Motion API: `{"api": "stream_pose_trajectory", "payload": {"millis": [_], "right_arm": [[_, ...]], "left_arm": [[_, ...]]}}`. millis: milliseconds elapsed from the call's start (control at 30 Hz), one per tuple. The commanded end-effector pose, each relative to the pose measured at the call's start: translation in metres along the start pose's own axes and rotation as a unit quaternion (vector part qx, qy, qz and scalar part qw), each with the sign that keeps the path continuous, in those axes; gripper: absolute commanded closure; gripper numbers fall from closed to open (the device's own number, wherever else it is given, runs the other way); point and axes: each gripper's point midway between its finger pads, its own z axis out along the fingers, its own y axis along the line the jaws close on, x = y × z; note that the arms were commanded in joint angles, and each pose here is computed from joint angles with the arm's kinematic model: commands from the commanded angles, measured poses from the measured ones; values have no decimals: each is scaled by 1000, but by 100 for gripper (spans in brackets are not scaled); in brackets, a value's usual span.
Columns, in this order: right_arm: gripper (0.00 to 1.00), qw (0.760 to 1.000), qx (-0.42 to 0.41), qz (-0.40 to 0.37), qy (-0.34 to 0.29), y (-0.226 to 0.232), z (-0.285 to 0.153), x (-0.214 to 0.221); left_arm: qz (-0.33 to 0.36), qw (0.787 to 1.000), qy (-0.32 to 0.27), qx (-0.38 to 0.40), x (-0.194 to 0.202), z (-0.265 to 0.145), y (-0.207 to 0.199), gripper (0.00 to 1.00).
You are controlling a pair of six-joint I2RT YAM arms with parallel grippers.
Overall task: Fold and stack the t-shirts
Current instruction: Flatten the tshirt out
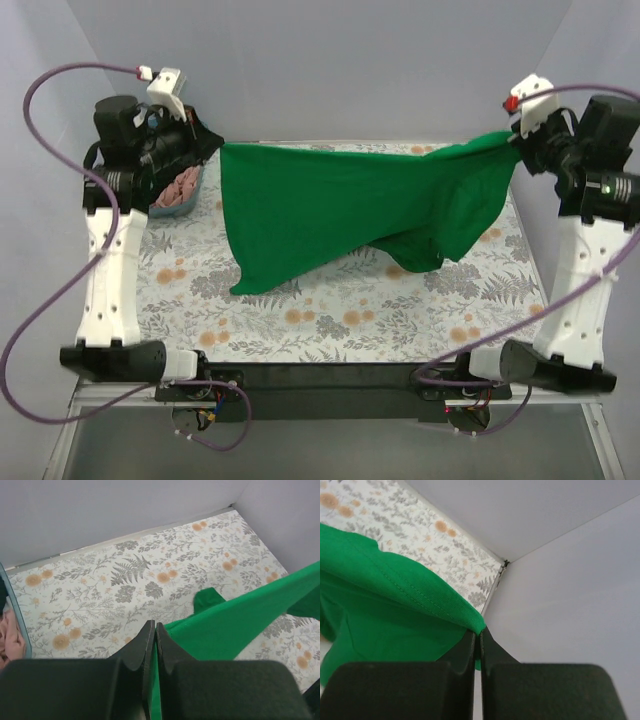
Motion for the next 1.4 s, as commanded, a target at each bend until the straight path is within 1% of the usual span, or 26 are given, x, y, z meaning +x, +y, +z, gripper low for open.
{"api": "stream_pose_trajectory", "payload": {"millis": [0, 33, 67, 100, 133, 167, 200, 233, 267, 300, 333, 433, 467, 500, 567, 667, 700, 867, 900, 967, 1000, 1067, 1100, 1200, 1233, 1367], "right_arm": [[99, 997, 65, 18, -21, -61, 48, -21], [99, 994, 98, 11, -55, -85, 37, -51], [99, 995, 92, 31, -39, -95, 73, -42], [99, 993, 103, 30, -45, -105, 83, -49], [99, 988, 135, 20, -76, -124, 76, -74], [99, 987, 144, 24, -61, -129, 103, -66], [99, 979, 182, 13, -89, -145, 106, -84], [99, 973, 208, 5, -99, -153, 108, -91], [99, 964, 249, 7, -92, -160, 112, -88], [99, 953, 281, 8, -114, -169, 105, -98], [99, 923, 341, 2, -177, -191, 80, -128], [99, 874, 413, 11, -258, -214, 24, -170], [99, 861, 430, 18, -272, -220, 11, -177], [99, 843, 449, 20, -297, -225, -10, -190], [99, 812, 472, 17, -342, -229, -44, -208], [99, 803, 462, 7, -376, -220, -54, -216], [99, 810, 450, 1, -377, -215, -47, -216], [99, 885, 335, -34, -322, -163, 45, -166], [99, 895, 319, -34, -309, -154, 61, -153], [99, 923, 271, -41, -270, -123, 99, -114], [99, 931, 254, -43, -259, -111, 109, -101], [99, 951, 200, -61, -226, -69, 133, -63], [99, 956, 186, -73, -216, -55, 137, -52], [99, 975, 118, -98, -161, 2, 149, 3], [99, 978, 106, -100, -152, 12, 142, 10], [99, 987, 44, -112, -103, 55, 146, 58]], "left_arm": [[-14, 999, -3, -43, -10, 65, 55, 100], [-15, 999, -8, -43, -16, 79, 63, 100], [3, 998, -51, -38, -56, 81, 61, 100], [-17, 999, -36, -34, -43, 123, 86, 100], [-7, 998, -58, -21, -62, 132, 86, 100], [-1, 997, -72, -14, -72, 148, 93, 100], [37, 987, -153, -10, -133, 135, 83, 100], [26, 987, -160, -10, -128, 159, 99, 100], [42, 981, -189, -8, -143, 158, 97, 100], [61, 969, -240, -16, -166, 155, 98, 100], [65, 961, -268, -17, -182, 146, 93, 100], [82, 935, -344, -38, -217, 121, 92, 100], [91, 916, -390, -27, -242, 89, 70, 100], [113, 892, -437, -32, -262, 61, 73, 100], [114, 878, -463, -34, -271, 42, 67, 100], [118, 876, -468, -21, -272, 37, 60, 100], [132, 873, -469, -15, -271, 32, 54, 100], [131, 922, -364, 4, -190, 83, 74, 100], [108, 942, -318, -4, -142, 109, 93, 100], [119, 950, -289, -9, -110, 109, 95, 100], [104, 966, -236, -9, -53, 127, 107, 100], [114, 972, -205, -17, -13, 124, 110, 100], [104, 982, -157, -12, 37, 130, 114, 100], [123, 986, -109, -19, 91, 119, 115, 100], [120, 990, -77, -12, 126, 117, 115, 100], [92, 996, -12, 4, 176, 110, 110, 100]]}}
